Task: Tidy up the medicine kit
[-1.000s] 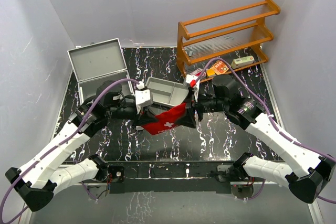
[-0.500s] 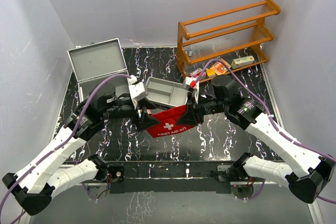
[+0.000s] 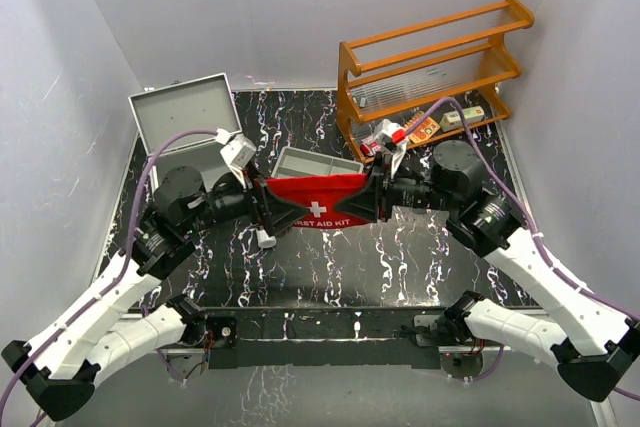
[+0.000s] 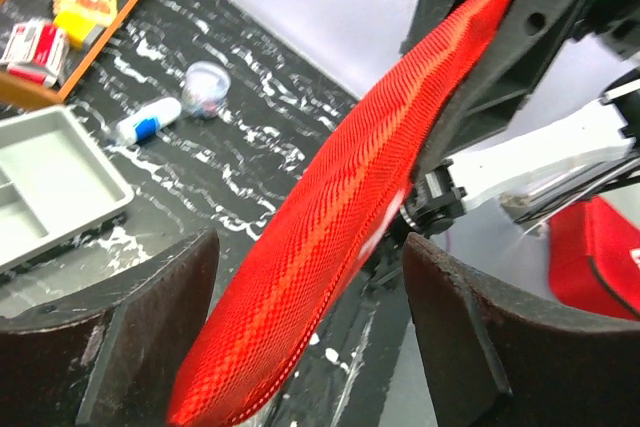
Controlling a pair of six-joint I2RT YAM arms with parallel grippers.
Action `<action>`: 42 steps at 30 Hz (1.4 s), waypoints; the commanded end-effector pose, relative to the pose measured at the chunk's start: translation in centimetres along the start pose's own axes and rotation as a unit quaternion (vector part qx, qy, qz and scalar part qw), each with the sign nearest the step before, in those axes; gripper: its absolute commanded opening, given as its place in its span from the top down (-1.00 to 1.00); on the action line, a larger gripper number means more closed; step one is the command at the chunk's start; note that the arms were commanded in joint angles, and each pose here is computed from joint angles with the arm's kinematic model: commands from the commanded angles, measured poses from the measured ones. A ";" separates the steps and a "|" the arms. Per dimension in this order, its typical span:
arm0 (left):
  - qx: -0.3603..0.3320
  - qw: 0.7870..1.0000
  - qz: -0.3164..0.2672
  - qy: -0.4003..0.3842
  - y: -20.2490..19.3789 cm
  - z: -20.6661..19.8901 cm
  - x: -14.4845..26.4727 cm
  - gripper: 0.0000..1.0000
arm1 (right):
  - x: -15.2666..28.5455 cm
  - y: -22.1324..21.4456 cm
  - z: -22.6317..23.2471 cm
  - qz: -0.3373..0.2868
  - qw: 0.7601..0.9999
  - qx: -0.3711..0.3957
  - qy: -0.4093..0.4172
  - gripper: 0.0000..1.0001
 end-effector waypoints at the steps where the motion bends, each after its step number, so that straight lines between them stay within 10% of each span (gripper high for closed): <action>1: 0.005 0.995 -0.069 -0.079 3.4 -3.9 1.7 -0.37 | 2.1 7.3 2.9 -0.131 0.990 0.051 0.006 0.75; 9: -0.002 0.990 -0.089 -0.105 4.6 -5.4 2.6 0.12 | 3.0 8.9 2.9 -0.177 0.983 0.040 -0.023 0.75; 24: 0.021 0.974 -0.137 -0.177 6.4 -7.6 2.9 -0.19 | 5.6 10.6 4.8 -0.265 0.964 0.005 -0.016 0.88; 28: 0.035 0.973 -0.142 -0.176 6.8 -7.4 2.4 0.12 | 5.6 10.3 4.8 -0.266 0.964 -0.007 -0.015 0.89; 32: 0.033 0.976 -0.134 -0.169 6.6 -6.9 1.7 0.85 | 5.5 10.2 4.4 -0.269 0.963 -0.021 -0.023 0.86; 36: 0.021 0.981 -0.143 -0.129 6.9 -5.7 1.3 1.00 | 5.6 9.0 2.9 -0.262 0.961 -0.047 -0.070 0.61; 42: 0.036 0.991 -0.131 -0.014 7.2 -1.9 -0.7 1.00 | 7.2 6.2 -0.5 -0.265 0.939 -0.108 -0.191 -0.40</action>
Point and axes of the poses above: each gripper's point midway between its finger pads, its own x axis back along the fingers, its own z axis along the line the jaws close on, y = z × x, the point moved 3 cm from there along x, back along the fingers, and after that the axes turned 1 degree about x, right-handed, at the moved point
